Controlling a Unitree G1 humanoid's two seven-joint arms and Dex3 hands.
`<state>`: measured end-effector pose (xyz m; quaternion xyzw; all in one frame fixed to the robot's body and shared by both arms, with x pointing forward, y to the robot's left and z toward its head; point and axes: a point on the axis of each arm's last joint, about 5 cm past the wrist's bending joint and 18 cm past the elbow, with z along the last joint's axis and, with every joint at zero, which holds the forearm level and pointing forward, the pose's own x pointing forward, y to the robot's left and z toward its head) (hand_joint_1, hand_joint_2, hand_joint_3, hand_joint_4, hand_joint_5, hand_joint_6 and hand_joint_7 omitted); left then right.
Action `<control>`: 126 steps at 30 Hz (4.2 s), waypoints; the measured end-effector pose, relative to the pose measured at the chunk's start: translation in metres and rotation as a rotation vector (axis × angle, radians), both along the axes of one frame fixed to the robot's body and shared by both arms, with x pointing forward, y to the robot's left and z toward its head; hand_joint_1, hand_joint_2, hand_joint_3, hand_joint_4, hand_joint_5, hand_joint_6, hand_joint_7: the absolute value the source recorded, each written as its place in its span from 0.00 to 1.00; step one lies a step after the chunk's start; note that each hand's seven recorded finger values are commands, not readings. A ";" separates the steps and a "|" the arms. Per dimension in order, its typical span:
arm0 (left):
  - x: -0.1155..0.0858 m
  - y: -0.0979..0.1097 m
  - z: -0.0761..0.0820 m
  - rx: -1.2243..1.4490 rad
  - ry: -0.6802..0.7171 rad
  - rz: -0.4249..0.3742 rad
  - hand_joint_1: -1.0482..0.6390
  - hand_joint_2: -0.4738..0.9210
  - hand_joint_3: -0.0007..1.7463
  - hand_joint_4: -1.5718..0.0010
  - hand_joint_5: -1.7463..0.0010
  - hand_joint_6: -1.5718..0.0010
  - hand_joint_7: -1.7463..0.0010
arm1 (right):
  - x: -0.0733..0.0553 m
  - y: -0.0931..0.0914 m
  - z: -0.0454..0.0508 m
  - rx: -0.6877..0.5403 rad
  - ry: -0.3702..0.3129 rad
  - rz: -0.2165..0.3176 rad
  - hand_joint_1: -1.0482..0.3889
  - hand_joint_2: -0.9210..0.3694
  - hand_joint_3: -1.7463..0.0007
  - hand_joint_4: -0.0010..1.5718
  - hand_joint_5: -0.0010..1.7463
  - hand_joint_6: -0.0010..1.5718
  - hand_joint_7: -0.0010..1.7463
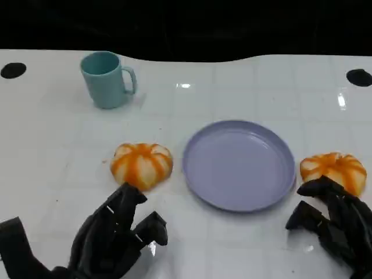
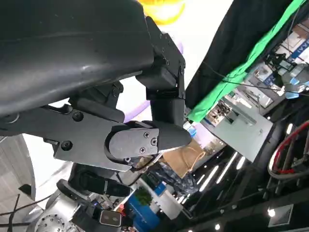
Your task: Grasp the bread from the table and place it into the plate.
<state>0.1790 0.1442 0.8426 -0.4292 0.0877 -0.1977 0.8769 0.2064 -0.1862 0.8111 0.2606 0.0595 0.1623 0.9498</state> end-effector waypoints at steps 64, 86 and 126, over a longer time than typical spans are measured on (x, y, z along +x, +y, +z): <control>0.057 -0.003 0.088 2.002 -0.878 0.041 0.31 0.97 0.00 0.97 0.91 0.87 1.00 | 0.002 0.001 0.0007 -0.061 -0.022 -0.022 0.35 0.00 0.88 0.42 0.90 0.42 0.66; 0.117 -0.029 0.061 2.117 -0.699 -0.288 0.30 0.96 0.00 0.94 0.93 0.86 1.00 | -0.001 0.000 0.0044 -0.047 -0.001 -0.015 0.36 0.00 0.90 0.39 0.92 0.41 0.68; 0.133 -0.036 0.045 1.910 -0.653 0.128 0.51 0.77 0.60 0.45 0.00 0.60 0.00 | 0.004 -0.002 0.0022 -0.010 -0.007 -0.009 0.36 0.00 0.92 0.43 0.89 0.44 0.64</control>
